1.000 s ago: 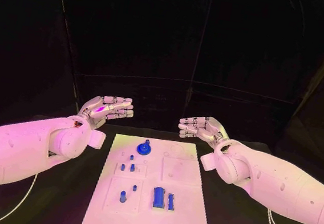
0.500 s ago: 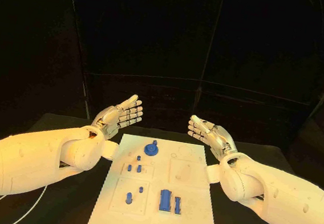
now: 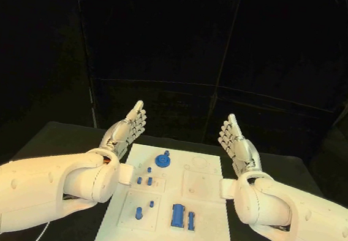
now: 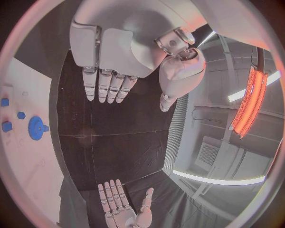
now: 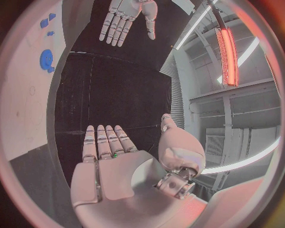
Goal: Assemble the parts on the task board
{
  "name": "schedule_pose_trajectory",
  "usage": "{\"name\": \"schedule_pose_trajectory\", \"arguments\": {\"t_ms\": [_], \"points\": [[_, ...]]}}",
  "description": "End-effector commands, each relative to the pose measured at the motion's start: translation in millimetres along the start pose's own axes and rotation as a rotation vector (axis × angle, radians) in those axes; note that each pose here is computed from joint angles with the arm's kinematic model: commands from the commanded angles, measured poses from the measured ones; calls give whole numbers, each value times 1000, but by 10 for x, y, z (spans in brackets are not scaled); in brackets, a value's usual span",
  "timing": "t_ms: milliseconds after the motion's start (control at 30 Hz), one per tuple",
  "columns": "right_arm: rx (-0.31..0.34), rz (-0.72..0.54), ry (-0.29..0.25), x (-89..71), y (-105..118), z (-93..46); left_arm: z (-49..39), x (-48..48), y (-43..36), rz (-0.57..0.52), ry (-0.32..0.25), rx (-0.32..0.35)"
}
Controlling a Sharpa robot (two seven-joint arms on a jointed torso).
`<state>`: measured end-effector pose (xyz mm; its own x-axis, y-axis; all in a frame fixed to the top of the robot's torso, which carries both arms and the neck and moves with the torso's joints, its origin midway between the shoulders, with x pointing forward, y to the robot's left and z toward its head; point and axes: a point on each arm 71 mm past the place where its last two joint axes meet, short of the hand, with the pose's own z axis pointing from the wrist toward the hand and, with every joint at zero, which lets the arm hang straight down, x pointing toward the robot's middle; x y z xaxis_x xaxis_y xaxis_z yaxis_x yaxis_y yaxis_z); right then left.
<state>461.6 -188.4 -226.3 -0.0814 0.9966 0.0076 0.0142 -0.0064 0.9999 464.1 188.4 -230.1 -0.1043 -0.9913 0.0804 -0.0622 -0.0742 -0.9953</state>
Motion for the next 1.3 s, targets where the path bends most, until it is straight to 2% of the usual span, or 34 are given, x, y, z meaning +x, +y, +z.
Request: {"name": "schedule_pose_trajectory", "arguments": {"t_ms": [33, 1300], "points": [[-13, 3, -64, -40, 21, -2, -27, -34, -59, 67, -88, 57], [-13, 3, -64, -40, 21, -2, -31, -33, -60, 68, -89, 57]]}}
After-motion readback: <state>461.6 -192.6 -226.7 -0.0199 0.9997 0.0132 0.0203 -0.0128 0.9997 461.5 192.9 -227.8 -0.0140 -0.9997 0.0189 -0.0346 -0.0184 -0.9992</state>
